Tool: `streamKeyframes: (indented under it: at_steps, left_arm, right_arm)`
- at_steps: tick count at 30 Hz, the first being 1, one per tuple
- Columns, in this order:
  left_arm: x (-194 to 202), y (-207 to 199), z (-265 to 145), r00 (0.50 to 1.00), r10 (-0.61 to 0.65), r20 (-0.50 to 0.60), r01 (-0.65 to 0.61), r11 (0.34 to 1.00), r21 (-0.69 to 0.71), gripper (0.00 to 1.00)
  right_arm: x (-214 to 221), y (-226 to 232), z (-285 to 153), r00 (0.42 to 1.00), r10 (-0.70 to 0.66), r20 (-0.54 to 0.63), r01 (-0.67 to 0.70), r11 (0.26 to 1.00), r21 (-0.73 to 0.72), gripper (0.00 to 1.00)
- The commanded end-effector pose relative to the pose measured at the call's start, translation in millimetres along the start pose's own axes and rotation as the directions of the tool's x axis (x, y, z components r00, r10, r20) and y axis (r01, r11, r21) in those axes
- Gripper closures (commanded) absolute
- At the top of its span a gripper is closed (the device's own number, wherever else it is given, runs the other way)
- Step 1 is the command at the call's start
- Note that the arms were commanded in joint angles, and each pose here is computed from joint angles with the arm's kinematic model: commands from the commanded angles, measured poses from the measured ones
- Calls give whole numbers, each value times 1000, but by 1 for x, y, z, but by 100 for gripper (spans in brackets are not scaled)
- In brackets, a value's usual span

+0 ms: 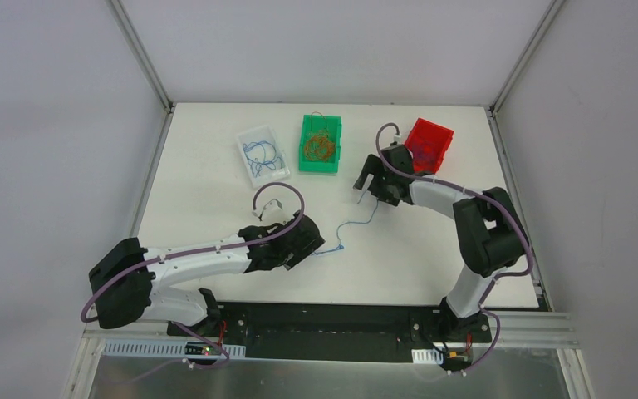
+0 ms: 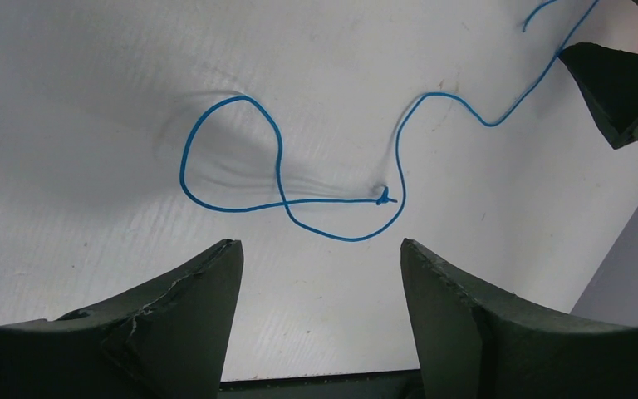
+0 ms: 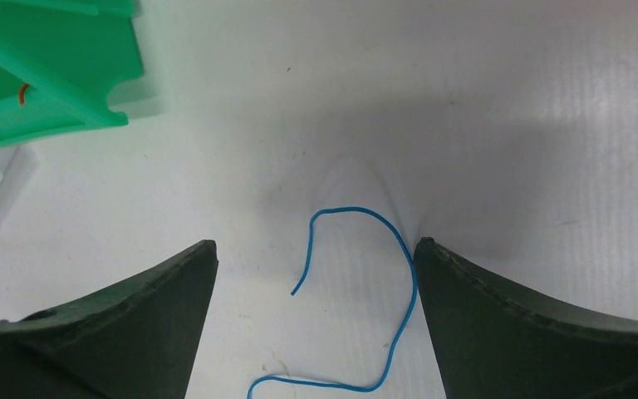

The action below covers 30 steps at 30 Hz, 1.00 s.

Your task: Untangle the cables

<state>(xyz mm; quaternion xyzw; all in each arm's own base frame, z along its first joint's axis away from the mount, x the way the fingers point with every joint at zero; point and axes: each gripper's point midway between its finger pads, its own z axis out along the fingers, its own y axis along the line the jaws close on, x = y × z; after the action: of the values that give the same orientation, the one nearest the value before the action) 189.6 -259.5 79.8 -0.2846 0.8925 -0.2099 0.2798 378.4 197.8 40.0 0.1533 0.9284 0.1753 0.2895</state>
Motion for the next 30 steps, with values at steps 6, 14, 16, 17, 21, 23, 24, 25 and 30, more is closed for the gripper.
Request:
streamKeyframes:
  at_steps: [6, 14, 16, 17, 21, 23, 24, 25, 30]
  left_arm:
    - [-7, 0, 15, 994, -103, 32, 102, 995, 19, 43]
    - [-25, 3, 0, 997, -36, 63, 35, 999, 16, 11]
    - [-27, 11, -7, 999, 3, 55, -2, 1000, -18, 5]
    - [-26, 14, -10, 999, 15, 45, -14, 999, -32, 3]
    - [-21, 29, -21, 999, 47, -9, -47, 995, -93, 1]
    - [-17, 35, -23, 998, 50, -33, -53, 993, -108, 1]
    - [-15, 38, -23, 998, 44, -43, -49, 992, -116, 1]
    - [-12, 40, -23, 998, 31, -51, -37, 992, -121, 1]
    - [5, 43, -16, 997, 29, -74, -40, 986, -159, 1]
  right_arm:
    - [80, 58, -11, 959, -5, -283, -82, 952, -296, 16]
    - [103, 98, -30, 922, -76, -380, -121, 875, -468, 21]
    - [102, 96, -32, 925, -79, -372, -111, 880, -463, 21]
    - [102, 95, -32, 926, -80, -368, -106, 883, -458, 21]
    - [101, 94, -32, 927, -79, -367, -104, 886, -451, 20]
    - [101, 95, -33, 927, -77, -367, -106, 885, -453, 20]
    - [101, 95, -33, 927, -76, -367, -106, 886, -451, 20]
    - [101, 94, -33, 927, -74, -367, -107, 886, -450, 20]
    - [102, 93, -31, 924, -71, -375, -108, 894, -435, 17]
